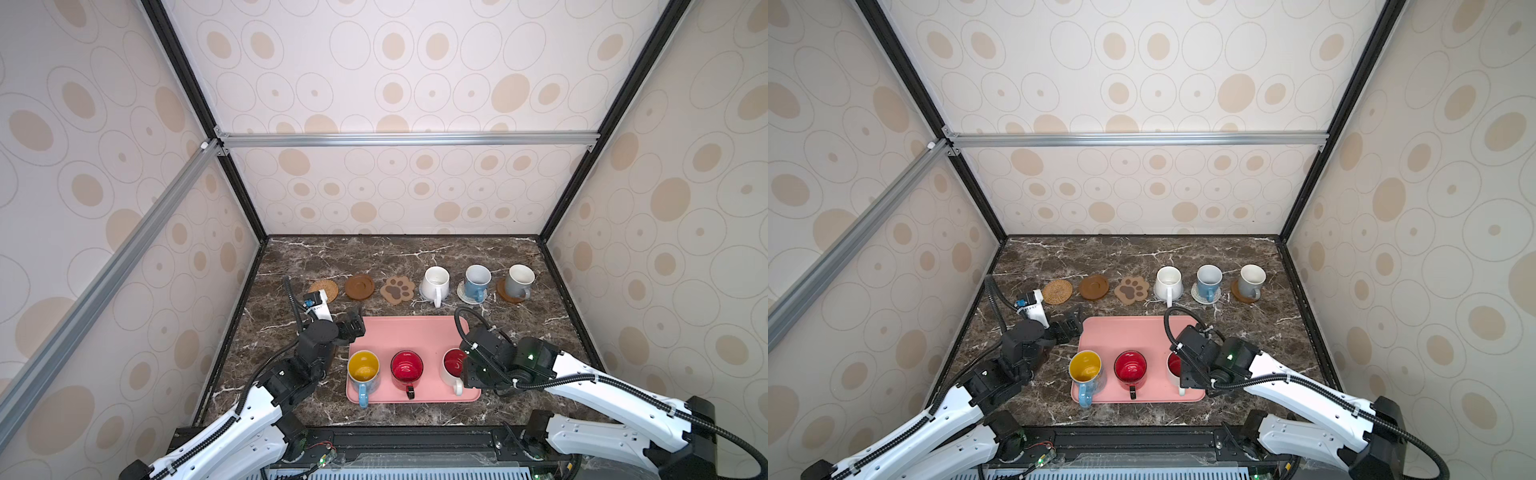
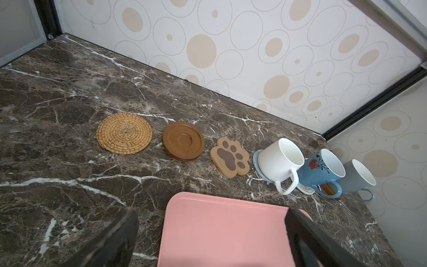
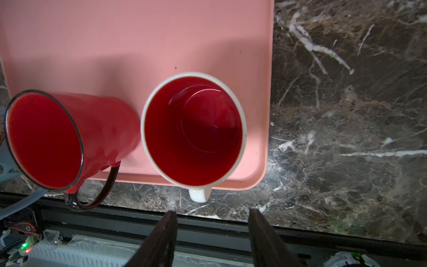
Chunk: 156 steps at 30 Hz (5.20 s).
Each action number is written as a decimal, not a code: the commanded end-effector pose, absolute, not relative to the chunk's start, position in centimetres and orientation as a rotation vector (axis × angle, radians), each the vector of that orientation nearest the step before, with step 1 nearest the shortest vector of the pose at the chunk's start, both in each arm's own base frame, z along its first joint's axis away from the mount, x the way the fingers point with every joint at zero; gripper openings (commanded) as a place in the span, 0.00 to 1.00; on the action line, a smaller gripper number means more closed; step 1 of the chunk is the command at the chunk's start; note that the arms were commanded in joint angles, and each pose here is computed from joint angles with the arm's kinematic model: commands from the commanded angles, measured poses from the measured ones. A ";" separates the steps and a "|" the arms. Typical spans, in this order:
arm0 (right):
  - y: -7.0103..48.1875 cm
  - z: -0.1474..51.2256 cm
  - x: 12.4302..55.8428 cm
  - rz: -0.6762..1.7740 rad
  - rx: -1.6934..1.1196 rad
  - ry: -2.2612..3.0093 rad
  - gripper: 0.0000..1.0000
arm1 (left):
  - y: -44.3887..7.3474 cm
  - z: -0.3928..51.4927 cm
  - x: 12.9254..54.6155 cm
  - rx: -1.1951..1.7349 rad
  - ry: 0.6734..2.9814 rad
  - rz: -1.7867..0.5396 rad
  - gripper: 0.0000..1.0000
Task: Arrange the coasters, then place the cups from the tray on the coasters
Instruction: 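Move the right gripper over the red-inside white mug on the tray, then lower the right gripper and close it on the red-inside mug's rim, then lift the red-inside white mug and carry it toward the coasters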
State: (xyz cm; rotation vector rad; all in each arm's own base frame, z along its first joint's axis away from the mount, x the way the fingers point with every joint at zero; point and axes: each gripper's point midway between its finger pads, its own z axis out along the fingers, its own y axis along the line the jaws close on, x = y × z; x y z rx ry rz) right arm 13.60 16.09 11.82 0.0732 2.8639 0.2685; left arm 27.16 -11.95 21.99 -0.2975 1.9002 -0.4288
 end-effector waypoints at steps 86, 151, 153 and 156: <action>17.4 6.4 14.7 -0.029 0.093 2.840 0.14 | -11.0 20.2 26.7 -0.360 1.938 -0.469 1.00; 29.0 12.9 30.0 0.083 -0.168 2.655 0.13 | -10.2 19.2 25.0 -0.398 1.945 -0.531 1.00; 29.4 12.8 30.5 0.070 -0.164 2.659 0.13 | -10.2 19.1 25.0 -0.395 1.947 -0.530 1.00; 29.9 12.5 31.2 0.055 -0.149 2.665 0.13 | -10.3 19.1 24.9 -0.389 1.948 -0.533 1.00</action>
